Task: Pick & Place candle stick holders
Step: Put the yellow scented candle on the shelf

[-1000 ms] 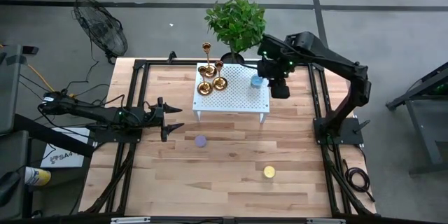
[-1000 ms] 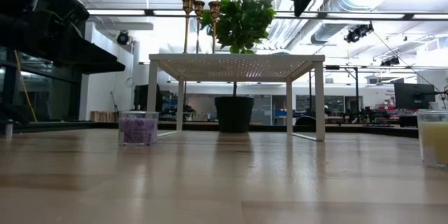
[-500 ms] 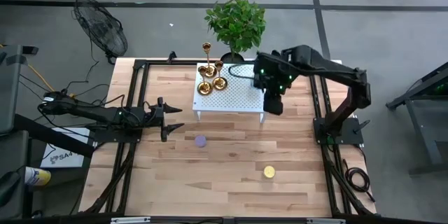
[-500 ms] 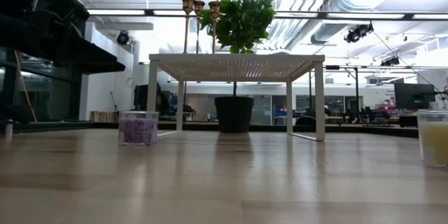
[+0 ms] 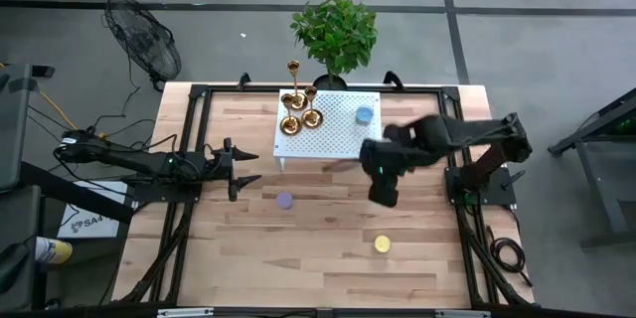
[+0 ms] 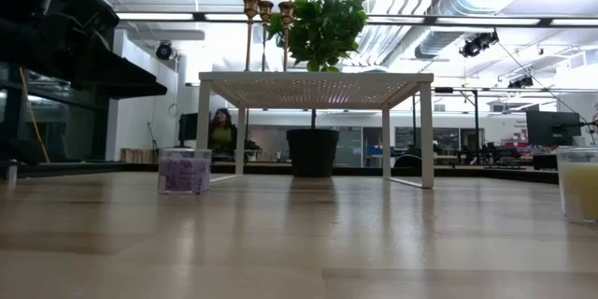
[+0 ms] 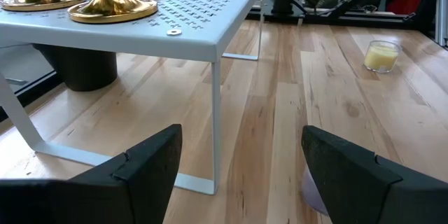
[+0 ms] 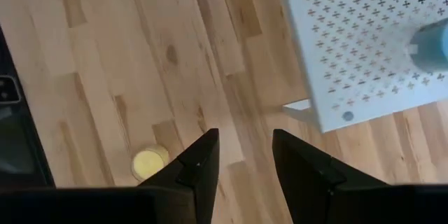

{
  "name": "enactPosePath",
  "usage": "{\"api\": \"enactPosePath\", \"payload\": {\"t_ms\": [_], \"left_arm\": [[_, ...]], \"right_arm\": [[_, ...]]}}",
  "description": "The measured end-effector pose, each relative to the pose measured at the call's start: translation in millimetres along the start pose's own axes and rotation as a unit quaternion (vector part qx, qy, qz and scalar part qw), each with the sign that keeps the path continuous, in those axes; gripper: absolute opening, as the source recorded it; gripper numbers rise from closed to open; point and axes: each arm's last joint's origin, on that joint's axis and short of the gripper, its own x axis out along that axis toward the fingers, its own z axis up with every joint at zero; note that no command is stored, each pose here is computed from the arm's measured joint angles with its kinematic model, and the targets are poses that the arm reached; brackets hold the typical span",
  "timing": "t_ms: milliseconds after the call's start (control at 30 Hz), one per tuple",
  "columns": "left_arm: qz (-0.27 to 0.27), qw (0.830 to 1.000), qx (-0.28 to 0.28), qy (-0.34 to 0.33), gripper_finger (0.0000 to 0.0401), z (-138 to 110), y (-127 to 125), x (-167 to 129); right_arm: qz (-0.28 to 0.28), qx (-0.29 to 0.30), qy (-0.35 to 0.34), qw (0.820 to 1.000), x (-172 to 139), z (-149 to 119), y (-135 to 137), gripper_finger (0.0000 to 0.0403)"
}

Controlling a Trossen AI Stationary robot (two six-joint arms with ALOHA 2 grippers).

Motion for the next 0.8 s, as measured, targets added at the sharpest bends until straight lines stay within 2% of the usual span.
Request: {"api": "enactPosePath", "payload": {"t_ms": [400, 800], "left_arm": [[0.0, 1.0, 0.0, 0.001, 0.0291, 0, 0, 0], [0.0, 1.0, 0.001, 0.002, 0.0291, 0, 0, 0]], "right_arm": [[-0.014, 0.062, 0.036, 0.997, 28, -29, 81, 0.0129], [-0.066, 0.162, 0.088, 0.981, 66, -47, 122, 0.0129]]}}
